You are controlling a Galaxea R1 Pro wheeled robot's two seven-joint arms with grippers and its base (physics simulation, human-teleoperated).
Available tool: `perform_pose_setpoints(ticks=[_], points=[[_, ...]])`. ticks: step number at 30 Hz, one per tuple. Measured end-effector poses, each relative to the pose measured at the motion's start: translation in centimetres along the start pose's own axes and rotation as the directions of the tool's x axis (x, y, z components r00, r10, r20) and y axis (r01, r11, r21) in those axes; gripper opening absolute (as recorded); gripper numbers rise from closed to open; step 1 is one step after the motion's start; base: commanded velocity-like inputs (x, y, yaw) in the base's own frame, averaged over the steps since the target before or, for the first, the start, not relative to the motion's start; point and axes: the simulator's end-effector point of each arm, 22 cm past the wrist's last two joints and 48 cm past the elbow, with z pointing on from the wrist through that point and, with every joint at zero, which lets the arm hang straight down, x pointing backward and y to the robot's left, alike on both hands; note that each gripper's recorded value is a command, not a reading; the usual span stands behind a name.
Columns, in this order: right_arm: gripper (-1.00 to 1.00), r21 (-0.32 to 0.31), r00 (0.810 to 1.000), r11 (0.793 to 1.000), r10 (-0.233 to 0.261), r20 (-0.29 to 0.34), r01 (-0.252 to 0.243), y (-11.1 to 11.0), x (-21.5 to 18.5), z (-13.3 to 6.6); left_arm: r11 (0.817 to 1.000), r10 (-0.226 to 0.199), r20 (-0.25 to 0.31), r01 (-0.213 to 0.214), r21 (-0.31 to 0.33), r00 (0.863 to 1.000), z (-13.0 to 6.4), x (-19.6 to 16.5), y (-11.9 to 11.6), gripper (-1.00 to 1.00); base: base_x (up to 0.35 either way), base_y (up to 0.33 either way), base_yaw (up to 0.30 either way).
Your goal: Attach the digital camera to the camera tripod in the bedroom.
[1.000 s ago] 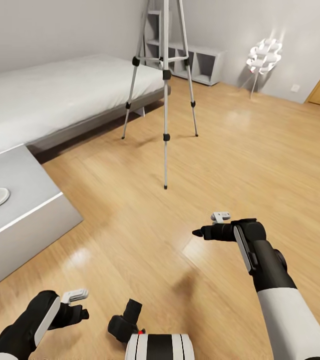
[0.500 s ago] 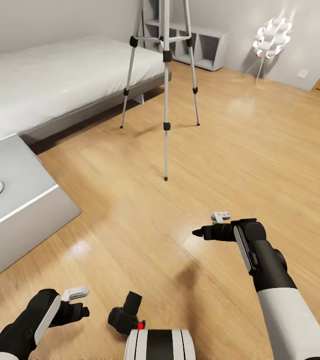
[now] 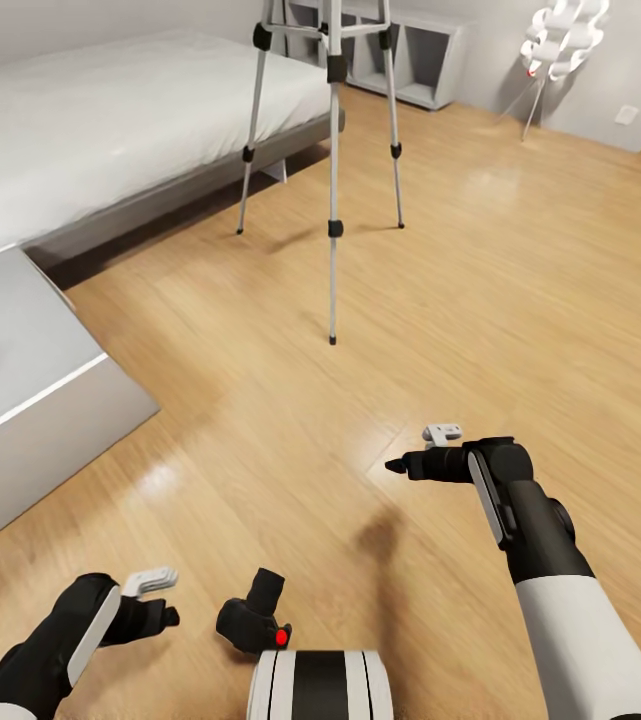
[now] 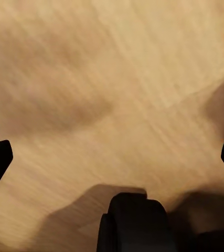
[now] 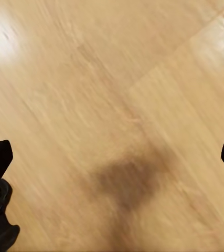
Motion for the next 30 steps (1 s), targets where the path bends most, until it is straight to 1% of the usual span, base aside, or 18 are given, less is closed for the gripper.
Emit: perform_pose_setpoints(ticks=[6,13,19,21,23,24,25,26,28,30], points=[[1.0,-0.001,1.0,1.0,0.008,-0.023,-0.008,-0.4,1.0,1.2,1.0,0.012,0.022,-0.012,0.001,1.0,-0.1,-1.1,-0.4,1.0,0.0,0.0,0.0],[1.0,-0.003,0.999,1.0,0.017,-0.05,-0.017,-0.8,2.2,2.6,1.0,0.021,0.023,-0.02,-0.022,1.0,0.4,-1.4,-0.1,1.0,0.0,0.0,0.0],[1.0,-0.005,0.997,1.0,0.024,-0.072,-0.025,-1.1,3.2,3.7,0.999,0.013,0.01,-0.013,-0.035,1.0,1.1,-1.1,0.4,1.0,0.0,0.0,0.0],[1.0,-0.015,0.997,1.0,0.026,-0.078,-0.028,-1.0,3.5,4.0,0.999,0.008,0.017,-0.008,-0.035,1.0,1.1,-1.4,0.5,1.0,0.0,0.0,0.0],[1.0,-0.046,0.997,0.998,0.027,-0.078,-0.03,-0.4,3.5,4.2,0.999,0.004,0.03,-0.003,-0.034,1.0,1.0,-1.9,0.5,1.0,0.0,0.0,0.0],[1.0,-0.084,0.997,0.996,0.024,-0.07,-0.03,0.5,3.3,4.1,0.999,0.003,0.039,-0.002,-0.033,0.999,0.9,-2.3,0.5,1.0,0.0,0.0,0.0],[1.0,-0.11,0.998,0.994,0.022,-0.067,-0.03,1.0,3.2,4.1,0.999,0.003,0.041,-0.002,-0.033,0.999,0.9,-2.4,0.5,1.0,0.0,0.0,0.0],[1.0,-0.168,0.998,0.985,0.02,-0.061,-0.03,2.2,2.9,3.9,0.999,0.004,0.048,-0.002,-0.032,0.999,0.8,-2.7,0.4,1.0,0.0,0.0,0.0],[1.0,-0.231,0.998,0.972,0.017,-0.064,-0.031,3.3,3.1,3.7,0.999,0.004,0.049,-0.003,-0.032,0.999,0.9,-2.7,0.4,1.0,0.0,0.0,0.0],[1.0,-0.343,0.997,0.939,0.011,-0.071,-0.035,4.8,3.3,2.9,1.0,0.005,0.051,-0.003,-0.031,0.999,1.0,-2.9,0.3,1.0,0.0,0.0,0.0]])
